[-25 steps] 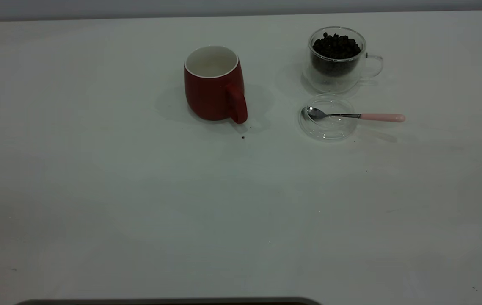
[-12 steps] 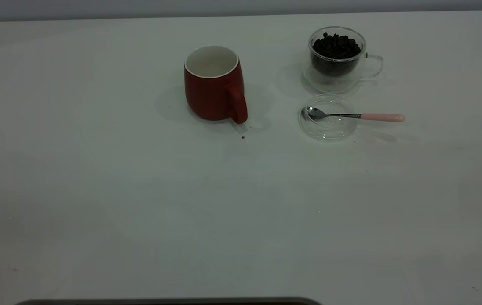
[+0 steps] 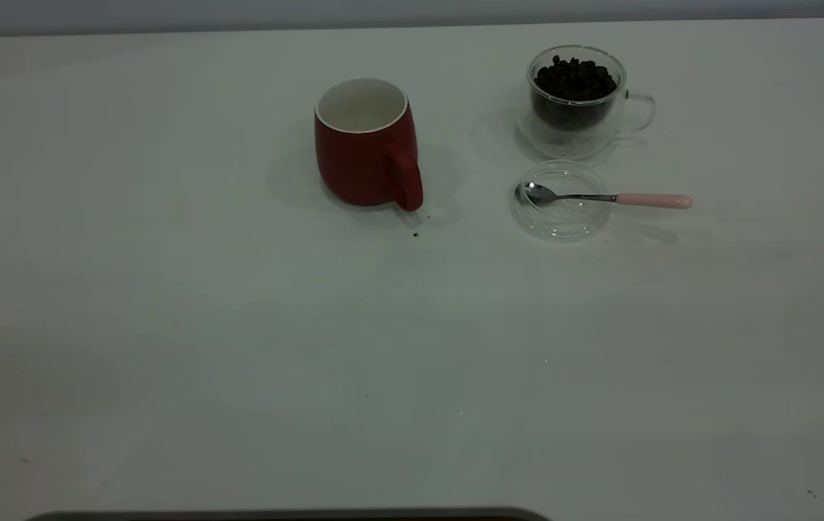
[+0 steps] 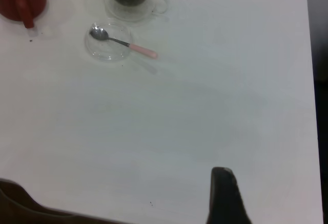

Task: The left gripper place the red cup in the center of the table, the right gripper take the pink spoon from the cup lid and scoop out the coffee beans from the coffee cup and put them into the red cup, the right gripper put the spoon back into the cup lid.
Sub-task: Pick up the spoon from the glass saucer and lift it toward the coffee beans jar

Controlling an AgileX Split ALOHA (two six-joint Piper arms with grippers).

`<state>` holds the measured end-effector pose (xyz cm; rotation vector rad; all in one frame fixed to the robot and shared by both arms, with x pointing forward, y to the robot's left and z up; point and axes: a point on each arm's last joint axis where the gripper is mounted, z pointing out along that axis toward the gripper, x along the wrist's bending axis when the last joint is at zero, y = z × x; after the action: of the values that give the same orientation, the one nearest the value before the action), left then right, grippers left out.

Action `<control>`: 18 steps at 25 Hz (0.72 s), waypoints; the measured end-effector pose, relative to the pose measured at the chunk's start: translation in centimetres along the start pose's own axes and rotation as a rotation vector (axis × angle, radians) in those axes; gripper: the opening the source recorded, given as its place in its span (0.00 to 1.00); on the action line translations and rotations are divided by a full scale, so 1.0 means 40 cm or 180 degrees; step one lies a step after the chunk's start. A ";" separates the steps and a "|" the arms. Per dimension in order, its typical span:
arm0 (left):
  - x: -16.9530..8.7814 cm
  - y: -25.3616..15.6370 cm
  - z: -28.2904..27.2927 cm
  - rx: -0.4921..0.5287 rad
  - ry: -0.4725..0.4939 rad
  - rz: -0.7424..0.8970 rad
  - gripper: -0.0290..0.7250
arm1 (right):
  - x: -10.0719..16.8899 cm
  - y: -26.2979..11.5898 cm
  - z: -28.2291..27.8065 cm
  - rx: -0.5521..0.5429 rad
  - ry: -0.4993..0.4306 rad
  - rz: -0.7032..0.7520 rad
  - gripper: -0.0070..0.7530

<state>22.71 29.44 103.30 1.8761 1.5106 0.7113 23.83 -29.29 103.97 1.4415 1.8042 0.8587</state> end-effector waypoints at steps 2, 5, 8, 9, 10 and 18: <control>0.000 0.000 0.000 0.0000 0.0000 0.0000 0.82 | 0.000 0.000 0.000 0.0000 0.0000 0.0000 0.68; 0.000 0.000 0.000 0.0000 0.0000 0.0000 0.82 | 0.000 0.000 0.000 0.0000 0.0000 0.0000 0.68; 0.000 0.000 0.000 0.0000 0.0000 0.0000 0.82 | 0.000 0.000 0.000 0.0000 0.0000 0.0000 0.68; 0.000 0.000 0.000 0.0000 0.0000 0.0000 0.82 | 0.000 0.000 0.000 0.0000 0.0000 0.0000 0.68; 0.000 0.000 0.000 0.0000 0.0000 0.0000 0.82 | 0.000 0.000 0.000 0.0000 0.0000 0.0000 0.68; 0.000 0.000 0.000 0.0000 0.0000 0.0000 0.82 | 0.005 0.024 -0.008 -0.0193 0.0096 0.0122 0.73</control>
<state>22.71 29.44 103.30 1.8761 1.5106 0.7113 24.06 -28.94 104.91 1.4357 1.7625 0.9511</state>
